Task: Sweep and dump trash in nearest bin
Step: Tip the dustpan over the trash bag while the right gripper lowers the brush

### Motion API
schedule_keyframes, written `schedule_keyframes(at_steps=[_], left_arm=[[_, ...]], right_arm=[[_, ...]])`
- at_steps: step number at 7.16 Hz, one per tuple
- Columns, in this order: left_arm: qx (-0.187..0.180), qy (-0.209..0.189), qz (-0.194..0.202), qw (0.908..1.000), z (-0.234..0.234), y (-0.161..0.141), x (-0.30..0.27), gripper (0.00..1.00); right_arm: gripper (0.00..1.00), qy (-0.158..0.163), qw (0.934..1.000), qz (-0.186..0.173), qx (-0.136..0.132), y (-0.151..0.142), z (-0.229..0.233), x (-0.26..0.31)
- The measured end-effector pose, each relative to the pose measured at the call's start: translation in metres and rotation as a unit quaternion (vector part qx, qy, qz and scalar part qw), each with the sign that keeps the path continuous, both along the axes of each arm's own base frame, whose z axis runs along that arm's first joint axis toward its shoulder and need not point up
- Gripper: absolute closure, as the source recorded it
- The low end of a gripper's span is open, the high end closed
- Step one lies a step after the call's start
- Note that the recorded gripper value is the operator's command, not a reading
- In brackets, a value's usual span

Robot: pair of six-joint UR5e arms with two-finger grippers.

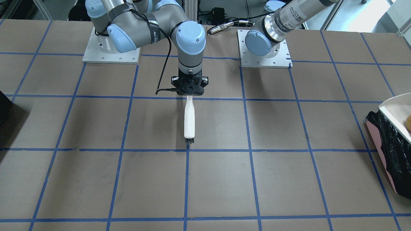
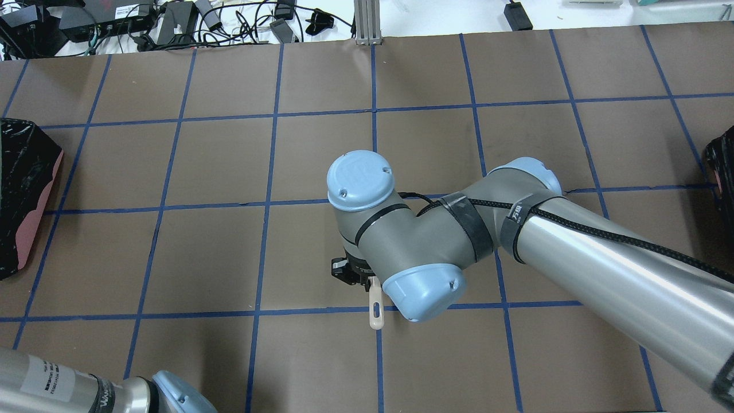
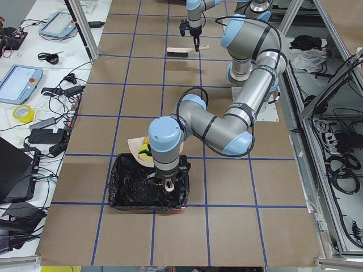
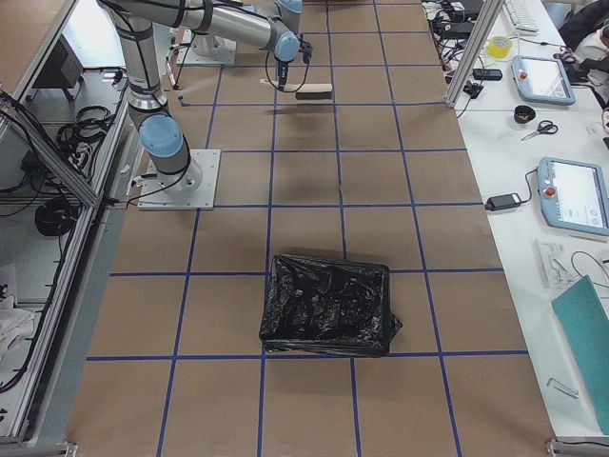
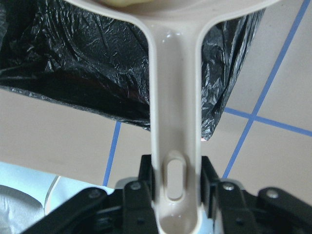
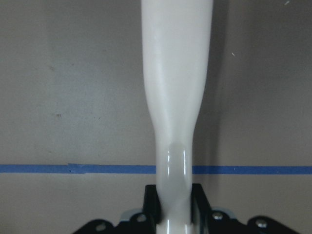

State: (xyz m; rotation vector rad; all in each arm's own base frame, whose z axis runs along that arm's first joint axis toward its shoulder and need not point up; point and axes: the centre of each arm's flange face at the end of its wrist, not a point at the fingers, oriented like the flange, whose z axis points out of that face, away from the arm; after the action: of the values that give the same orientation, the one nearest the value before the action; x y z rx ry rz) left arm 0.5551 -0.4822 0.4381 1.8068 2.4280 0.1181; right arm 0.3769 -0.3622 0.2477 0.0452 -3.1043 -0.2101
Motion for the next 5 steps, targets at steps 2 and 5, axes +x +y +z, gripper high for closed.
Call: schedule_keyframes(at_steps=[2, 5], left_arm=[[-0.007, -0.014, 0.009, 0.9998, -0.002, 0.001, 0.034, 1.0], [-0.038, -0.065, 0.01, 0.9971, -0.012, -0.013, 0.066, 1.0]], right_arm=[[1.0, 0.013, 0.9999, 0.004, 0.001, 0.006, -0.013, -0.004], [1.0, 0.011, 0.9999, 0.004, -0.003, 0.007, -0.015, -0.004]])
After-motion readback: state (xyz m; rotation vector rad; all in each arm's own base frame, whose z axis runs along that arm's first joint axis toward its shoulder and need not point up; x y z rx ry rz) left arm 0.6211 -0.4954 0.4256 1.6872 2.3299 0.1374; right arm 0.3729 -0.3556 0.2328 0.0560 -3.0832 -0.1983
